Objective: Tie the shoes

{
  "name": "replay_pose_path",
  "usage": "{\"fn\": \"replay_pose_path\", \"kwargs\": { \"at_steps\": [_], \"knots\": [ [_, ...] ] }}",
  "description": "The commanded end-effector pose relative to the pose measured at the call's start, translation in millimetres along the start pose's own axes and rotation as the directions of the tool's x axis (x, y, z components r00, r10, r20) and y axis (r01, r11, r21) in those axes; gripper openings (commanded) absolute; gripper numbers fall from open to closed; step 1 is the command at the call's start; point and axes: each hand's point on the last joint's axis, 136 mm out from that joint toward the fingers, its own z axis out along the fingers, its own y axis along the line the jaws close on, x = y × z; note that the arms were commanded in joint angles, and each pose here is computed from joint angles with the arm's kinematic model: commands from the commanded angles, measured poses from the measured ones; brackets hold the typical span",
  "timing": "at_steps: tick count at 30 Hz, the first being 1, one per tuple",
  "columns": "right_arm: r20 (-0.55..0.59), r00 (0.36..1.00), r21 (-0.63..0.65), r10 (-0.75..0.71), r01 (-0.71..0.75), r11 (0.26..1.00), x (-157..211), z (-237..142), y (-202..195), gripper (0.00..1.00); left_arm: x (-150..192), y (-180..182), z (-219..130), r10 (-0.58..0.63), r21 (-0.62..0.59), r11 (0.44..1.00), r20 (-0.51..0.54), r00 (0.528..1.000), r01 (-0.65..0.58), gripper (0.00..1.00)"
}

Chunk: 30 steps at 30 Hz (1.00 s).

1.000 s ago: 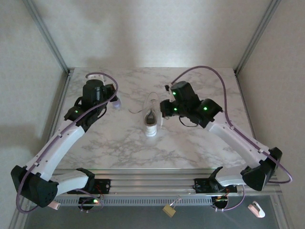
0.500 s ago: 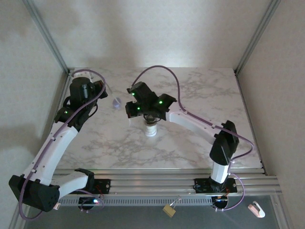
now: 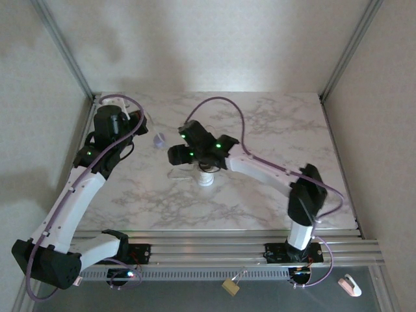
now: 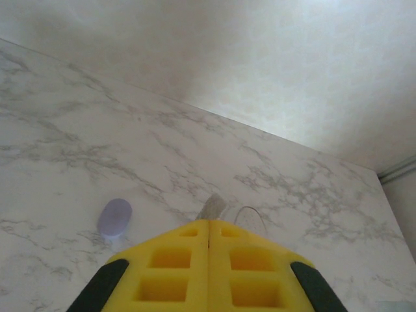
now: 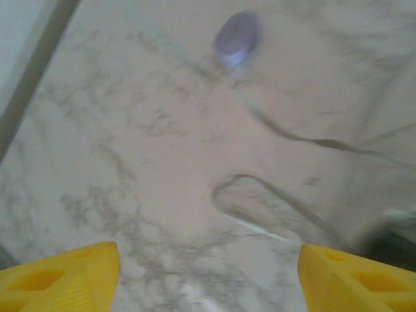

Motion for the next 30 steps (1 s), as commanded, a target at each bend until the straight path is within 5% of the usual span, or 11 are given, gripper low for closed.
{"fn": "replay_pose_path", "kwargs": {
  "at_steps": [1,8,15,23,30],
  "knots": [
    [0.25,0.963,0.189,0.1,-0.149,0.971,-40,-64,-66,0.75,14,-32,0,0.016,0.079,0.997,-0.047,0.999,-0.012,0.0],
    [0.411,0.832,0.311,0.372,-0.512,0.801,-7,-146,-212,0.74,68,-73,5,0.011,0.043,0.999,-0.158,0.987,-0.005,0.0],
    [0.449,0.822,0.4,0.352,-0.537,0.743,19,-185,-246,0.75,125,-129,-3,0.025,0.126,0.992,-0.28,0.96,0.011,0.0],
    [0.505,0.734,0.394,0.455,-0.664,0.635,48,-198,-279,0.75,187,-213,-7,0.157,0.265,0.963,-0.376,0.913,-0.057,0.0],
    [0.508,0.697,0.408,0.505,-0.712,0.571,71,-199,-300,0.75,237,-253,-11,0.238,0.362,0.929,-0.435,0.868,-0.073,0.0]
  ]
}}
